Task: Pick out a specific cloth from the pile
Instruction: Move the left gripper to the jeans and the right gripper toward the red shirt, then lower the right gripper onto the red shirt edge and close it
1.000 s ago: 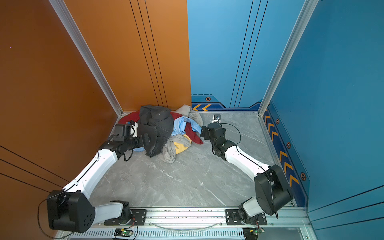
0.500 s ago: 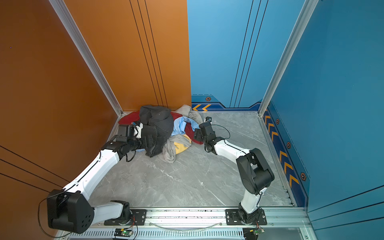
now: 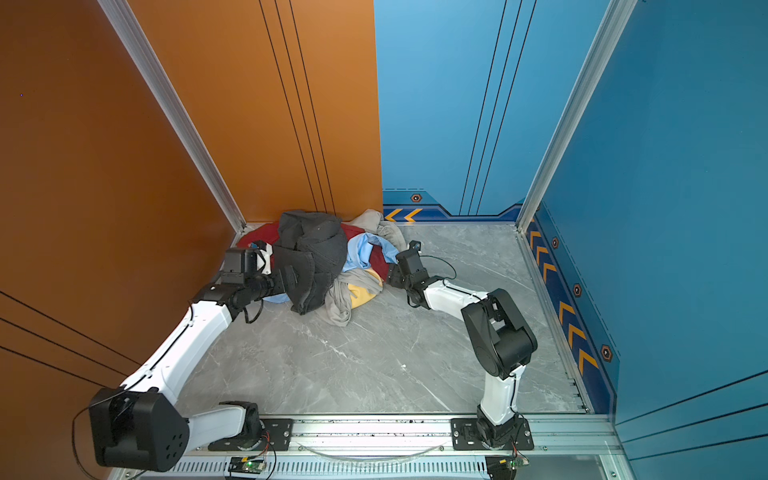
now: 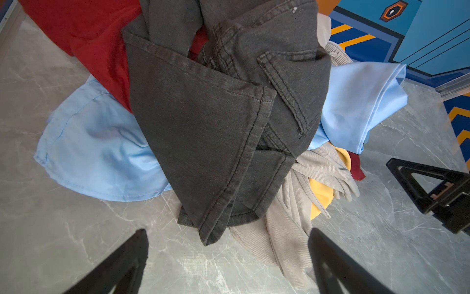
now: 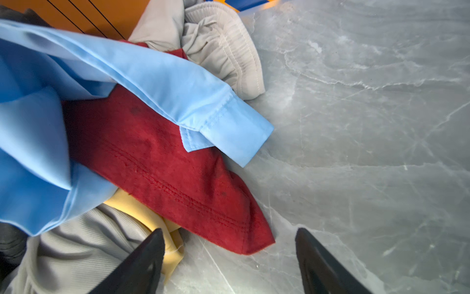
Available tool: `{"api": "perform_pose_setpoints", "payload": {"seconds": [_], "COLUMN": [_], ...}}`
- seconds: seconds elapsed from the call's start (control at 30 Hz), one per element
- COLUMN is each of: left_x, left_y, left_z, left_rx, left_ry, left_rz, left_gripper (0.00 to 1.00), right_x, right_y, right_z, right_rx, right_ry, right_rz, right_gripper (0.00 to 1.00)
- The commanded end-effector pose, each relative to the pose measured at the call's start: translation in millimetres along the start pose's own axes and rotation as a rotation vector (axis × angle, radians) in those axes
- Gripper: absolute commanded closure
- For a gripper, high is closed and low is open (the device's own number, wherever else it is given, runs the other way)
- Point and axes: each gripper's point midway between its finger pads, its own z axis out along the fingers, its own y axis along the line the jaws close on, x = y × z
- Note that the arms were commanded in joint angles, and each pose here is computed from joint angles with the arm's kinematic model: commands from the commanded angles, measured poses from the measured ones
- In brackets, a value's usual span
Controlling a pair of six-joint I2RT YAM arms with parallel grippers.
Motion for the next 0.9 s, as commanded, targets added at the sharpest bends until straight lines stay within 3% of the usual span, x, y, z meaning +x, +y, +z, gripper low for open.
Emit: {"api": "perform_pose_setpoints", "payload": {"seconds": [0.0,0.87], "left_x": [-1,5], "left_y": [3,-9], "left_z": [-4,4], "left_rx": [-0.009,0.053], "left_ry": [-0.002,0.030], "left_rz": [-0.024,-0.048], "left_gripper": [0.02,0.01], "right_x": [-1,29], "right_y": [0,3], "right_z": [12,64], "right_rx": [-0.007,0.023], "right_ry": [0.017,0.130], "right_rz": [0.039,-0.003], "right_gripper": [0.21,0.42]}}
